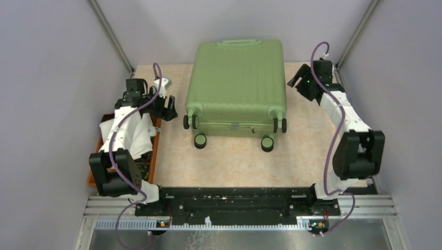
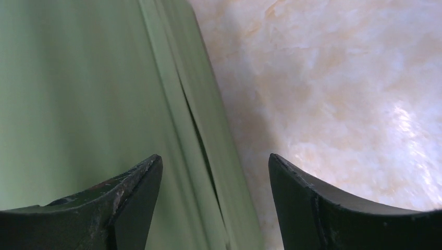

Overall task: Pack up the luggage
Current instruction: Zip the luggage at the center of the board.

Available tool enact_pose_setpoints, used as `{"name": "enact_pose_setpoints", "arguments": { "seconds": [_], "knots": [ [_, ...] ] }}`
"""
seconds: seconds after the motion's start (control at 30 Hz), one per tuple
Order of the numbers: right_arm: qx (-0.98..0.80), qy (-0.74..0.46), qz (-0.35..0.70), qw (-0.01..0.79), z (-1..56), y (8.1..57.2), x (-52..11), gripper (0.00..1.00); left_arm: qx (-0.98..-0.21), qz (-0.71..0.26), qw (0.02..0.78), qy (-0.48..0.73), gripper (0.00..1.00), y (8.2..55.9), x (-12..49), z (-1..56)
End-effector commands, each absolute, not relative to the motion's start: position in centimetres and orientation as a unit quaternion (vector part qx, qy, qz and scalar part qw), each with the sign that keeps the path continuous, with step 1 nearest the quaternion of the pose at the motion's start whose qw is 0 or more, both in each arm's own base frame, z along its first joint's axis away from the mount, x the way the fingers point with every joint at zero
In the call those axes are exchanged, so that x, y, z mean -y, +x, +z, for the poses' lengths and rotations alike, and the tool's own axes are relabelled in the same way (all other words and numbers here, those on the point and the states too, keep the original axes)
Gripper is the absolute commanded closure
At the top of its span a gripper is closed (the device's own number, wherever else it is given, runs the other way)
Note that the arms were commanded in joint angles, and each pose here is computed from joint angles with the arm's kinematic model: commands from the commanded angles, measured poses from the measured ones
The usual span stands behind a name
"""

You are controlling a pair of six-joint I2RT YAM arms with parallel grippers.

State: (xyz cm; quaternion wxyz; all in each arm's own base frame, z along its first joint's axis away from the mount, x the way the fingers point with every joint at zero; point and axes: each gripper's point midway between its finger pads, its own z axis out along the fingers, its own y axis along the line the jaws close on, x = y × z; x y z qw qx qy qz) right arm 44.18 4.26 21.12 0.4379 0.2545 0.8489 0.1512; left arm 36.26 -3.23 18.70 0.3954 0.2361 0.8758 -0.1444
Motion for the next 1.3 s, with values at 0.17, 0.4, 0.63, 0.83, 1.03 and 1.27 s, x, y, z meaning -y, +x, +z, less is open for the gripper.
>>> {"name": "enact_pose_setpoints", "arguments": {
  "seconds": [0.17,0.4,0.63,0.83,1.03,1.27],
  "knots": [
    [-0.870,0.181,0.225,0.399,19.1,53.1,-10.2,0.31,-0.833,-0.219,0.423,0.281,0.26,37.8,7.8,15.9],
    [-0.879,0.078,0.282,0.376,19.3,55.0,-21.0,0.31,-0.785,-0.266,0.426,0.363,0.28,32.9,12.3,16.1],
    [-0.869,0.000,0.336,0.363,20.1,55.1,-28.5,0.32,-0.770,-0.280,0.417,0.394,0.30,28.3,13.4,17.0],
    [-0.887,0.044,0.187,0.421,20.5,56.3,-20.3,0.20,-0.804,-0.205,0.427,0.359,0.11,28.2,9.8,19.7],
    [-0.832,0.173,0.133,0.509,24.3,51.0,-7.2,0.01,-0.791,-0.193,0.457,0.359,0.02,27.5,9.0,23.5],
    [-0.827,0.182,0.153,0.510,22.7,40.7,-3.8,0.01,-0.764,-0.194,0.415,0.454,0.02,26.2,9.1,23.5]
  ]
}}
